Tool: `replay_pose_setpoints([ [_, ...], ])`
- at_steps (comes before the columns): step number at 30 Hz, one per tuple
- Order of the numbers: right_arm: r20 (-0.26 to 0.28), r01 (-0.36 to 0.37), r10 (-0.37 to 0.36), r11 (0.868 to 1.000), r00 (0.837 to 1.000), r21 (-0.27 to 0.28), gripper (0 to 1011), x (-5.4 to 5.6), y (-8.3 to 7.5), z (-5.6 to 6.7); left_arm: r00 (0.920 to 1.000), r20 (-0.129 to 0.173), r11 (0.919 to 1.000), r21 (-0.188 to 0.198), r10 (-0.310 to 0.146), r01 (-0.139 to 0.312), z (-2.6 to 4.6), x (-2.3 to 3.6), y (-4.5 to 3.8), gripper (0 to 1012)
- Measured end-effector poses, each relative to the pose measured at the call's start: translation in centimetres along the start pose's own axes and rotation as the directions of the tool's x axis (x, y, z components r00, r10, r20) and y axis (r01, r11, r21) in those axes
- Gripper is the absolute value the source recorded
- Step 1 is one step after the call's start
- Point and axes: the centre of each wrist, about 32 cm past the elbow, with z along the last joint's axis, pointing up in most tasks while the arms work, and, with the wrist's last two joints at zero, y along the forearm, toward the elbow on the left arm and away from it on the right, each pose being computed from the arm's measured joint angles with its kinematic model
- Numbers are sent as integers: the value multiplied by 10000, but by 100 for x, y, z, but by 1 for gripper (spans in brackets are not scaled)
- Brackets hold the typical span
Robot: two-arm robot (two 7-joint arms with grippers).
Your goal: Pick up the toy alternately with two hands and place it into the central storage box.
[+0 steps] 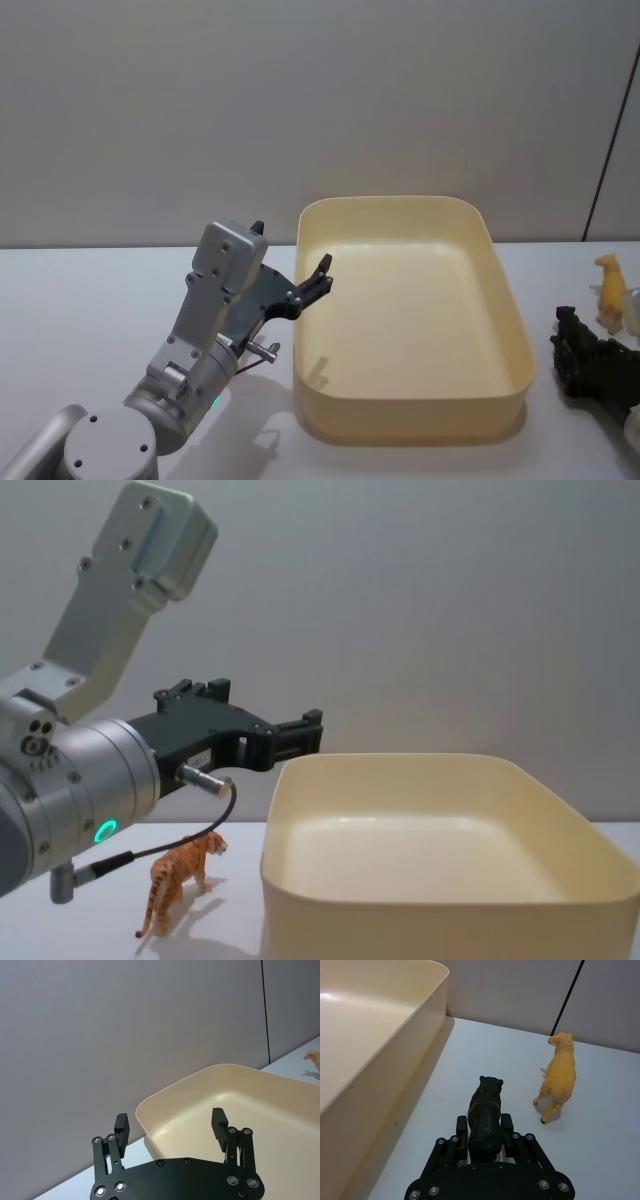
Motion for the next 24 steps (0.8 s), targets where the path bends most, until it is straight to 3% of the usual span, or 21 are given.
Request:
replay_pose_setpoints([
  [4, -30, -120, 120, 9999, 9999, 43, 286, -4, -26, 3, 10000, 0, 10000, 0, 0, 0, 0, 0, 0, 1001],
  [7, -87, -233, 235, 9996, 9997, 175, 256, -5, -60, 24, 10000, 0, 10000, 0, 0, 0, 0, 0, 0, 1001],
  [16, -217, -343, 364, 9955, 9991, 878, 256, -8, -165, 134, 10000, 0, 10000, 0, 0, 0, 0, 0, 0, 1001],
  [24, -341, -252, 324, 9811, 9989, 1919, 256, 5, -298, 381, 10000, 0, 10000, 0, 0, 0, 0, 0, 0, 1001],
])
